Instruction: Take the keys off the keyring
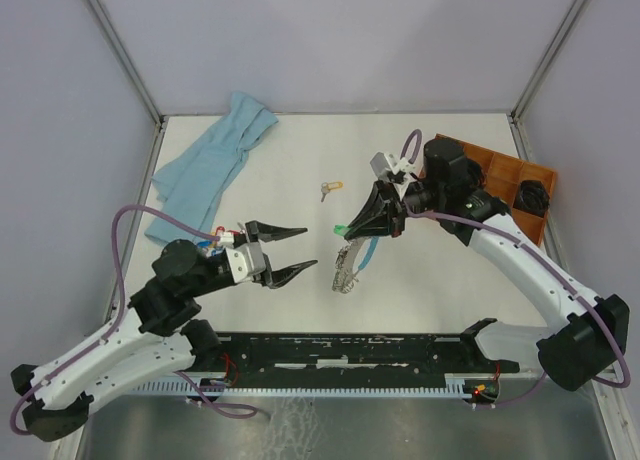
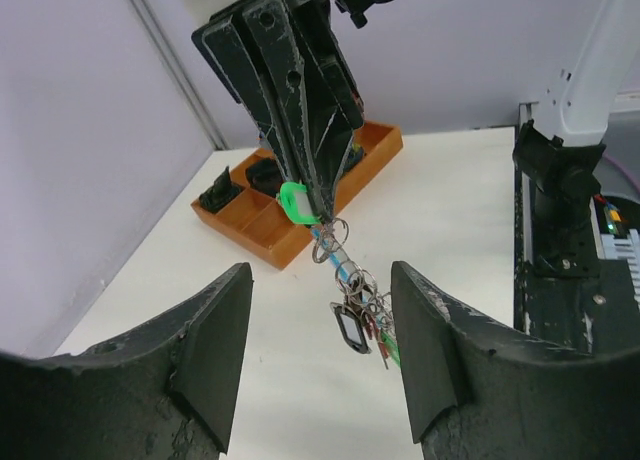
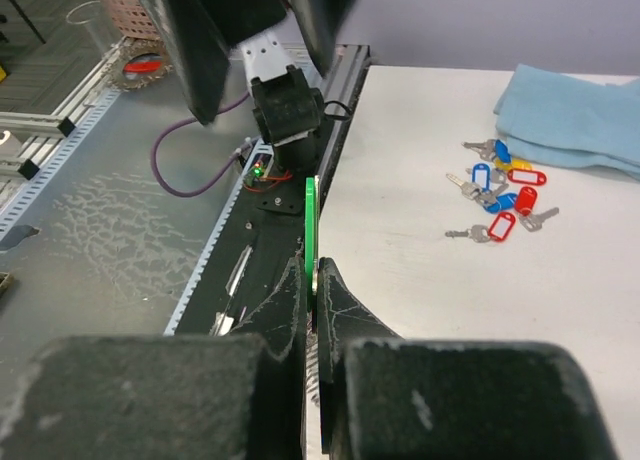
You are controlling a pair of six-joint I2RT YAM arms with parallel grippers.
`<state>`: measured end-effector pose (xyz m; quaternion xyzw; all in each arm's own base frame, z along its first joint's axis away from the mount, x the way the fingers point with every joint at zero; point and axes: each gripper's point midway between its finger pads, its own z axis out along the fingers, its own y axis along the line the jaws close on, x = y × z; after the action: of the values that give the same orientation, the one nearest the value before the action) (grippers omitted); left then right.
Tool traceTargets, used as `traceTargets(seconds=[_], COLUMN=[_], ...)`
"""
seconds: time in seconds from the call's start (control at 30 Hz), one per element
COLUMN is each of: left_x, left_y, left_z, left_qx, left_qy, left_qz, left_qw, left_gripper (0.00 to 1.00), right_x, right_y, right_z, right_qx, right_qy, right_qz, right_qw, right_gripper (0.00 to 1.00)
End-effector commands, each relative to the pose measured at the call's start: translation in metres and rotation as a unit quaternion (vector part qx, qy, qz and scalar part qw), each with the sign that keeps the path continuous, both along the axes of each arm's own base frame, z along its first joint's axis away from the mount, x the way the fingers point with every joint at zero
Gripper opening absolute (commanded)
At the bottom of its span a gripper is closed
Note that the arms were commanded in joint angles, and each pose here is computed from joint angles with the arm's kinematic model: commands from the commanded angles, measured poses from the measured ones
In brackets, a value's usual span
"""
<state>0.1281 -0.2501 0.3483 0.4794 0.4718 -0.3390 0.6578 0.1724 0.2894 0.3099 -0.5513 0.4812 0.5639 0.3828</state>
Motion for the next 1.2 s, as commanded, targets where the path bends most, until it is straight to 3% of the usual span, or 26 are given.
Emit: traceTargets(seconds=[0.0,0.23,0.47,0.67,1.17], left_x=[0.002,0.017,0.029,0.034,0.035], left_y=[-0.014,-0.035,-0.043,-0.055,-0.071], left_z=[0.014,-0.013,-0.029,-0.048,-0.065], left_qx=[-0.096,-0.089,-0.071,-0.041,-0.011], left_qy=[-0.023,-0.042,-0.069,-0.074,-0.075], left_qz=[-0.018,-0.02,-0.008,-0.029,-0.091], left_qw=[0.995,0.995,0.995,0.996,0.993], left_gripper=[0.63,0.6,0.43,0.36,0.34], right_x=[-0.025,-0.032,-0.028,-0.024,-0.024], right_y=[-0.011,-0.015,-0.013,-0.011,-0.011], right_z=[0.034,0.031,0.023,0.018,0.015], right_qx=[0.033,0.037,0.032,0.027,0.025], right_qy=[-0.058,-0.055,-0.042,-0.034,-0.028], right_qz=[0.063,0.082,0.085,0.082,0.087], right_qw=[0.996,0.994,0.995,0.996,0.995], right_gripper=[0.01,0.01,0.01,0.01,0.01])
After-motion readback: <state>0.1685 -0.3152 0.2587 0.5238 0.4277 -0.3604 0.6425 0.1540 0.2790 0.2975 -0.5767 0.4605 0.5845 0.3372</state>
